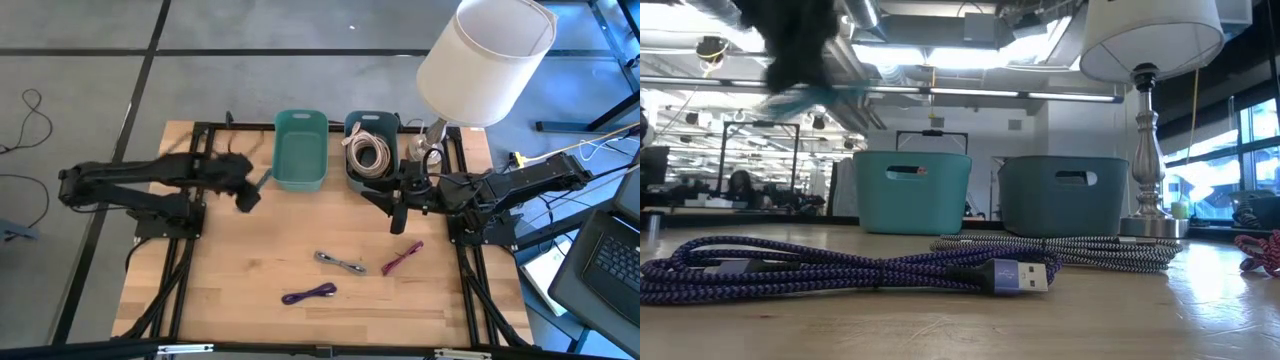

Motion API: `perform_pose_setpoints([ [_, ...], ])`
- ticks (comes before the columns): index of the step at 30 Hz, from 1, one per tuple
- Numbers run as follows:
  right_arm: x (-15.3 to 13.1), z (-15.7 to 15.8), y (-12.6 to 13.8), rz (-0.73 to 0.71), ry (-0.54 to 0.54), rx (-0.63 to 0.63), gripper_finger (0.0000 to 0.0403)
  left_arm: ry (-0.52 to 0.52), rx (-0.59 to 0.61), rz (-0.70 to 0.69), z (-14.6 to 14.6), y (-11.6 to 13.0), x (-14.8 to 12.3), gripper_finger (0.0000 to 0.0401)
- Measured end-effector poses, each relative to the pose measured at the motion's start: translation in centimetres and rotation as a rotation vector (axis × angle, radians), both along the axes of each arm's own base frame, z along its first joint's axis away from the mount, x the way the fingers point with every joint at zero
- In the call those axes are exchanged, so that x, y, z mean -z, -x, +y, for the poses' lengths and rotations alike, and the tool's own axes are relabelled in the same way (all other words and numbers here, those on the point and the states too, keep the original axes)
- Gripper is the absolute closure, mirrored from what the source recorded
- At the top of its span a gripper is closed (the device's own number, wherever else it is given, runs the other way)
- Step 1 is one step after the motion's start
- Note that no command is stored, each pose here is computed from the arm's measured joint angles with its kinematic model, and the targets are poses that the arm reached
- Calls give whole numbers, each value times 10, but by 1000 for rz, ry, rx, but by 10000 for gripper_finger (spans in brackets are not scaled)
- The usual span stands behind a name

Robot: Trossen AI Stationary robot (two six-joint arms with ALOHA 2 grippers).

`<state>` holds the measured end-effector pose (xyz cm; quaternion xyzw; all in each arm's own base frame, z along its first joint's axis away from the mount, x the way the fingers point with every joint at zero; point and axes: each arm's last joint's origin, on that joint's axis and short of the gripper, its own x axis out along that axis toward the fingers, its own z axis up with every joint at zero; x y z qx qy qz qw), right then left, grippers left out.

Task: Pick & Place USB Port
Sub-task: Put the blue USB cable into the green bin

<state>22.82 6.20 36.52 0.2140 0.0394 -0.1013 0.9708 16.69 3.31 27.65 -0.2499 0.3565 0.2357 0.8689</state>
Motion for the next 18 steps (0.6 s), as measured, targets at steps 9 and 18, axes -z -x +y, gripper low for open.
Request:
perform_pose_setpoints([
  [9, -1, -5, -1, -8, 1, 25, 245, -254, -83, -435, 54, -18, -45, 384],
  [18, -6, -5, -2, -60, 5, 15, 245, 9, -151, -355, 144, -56, -18, 384],
])
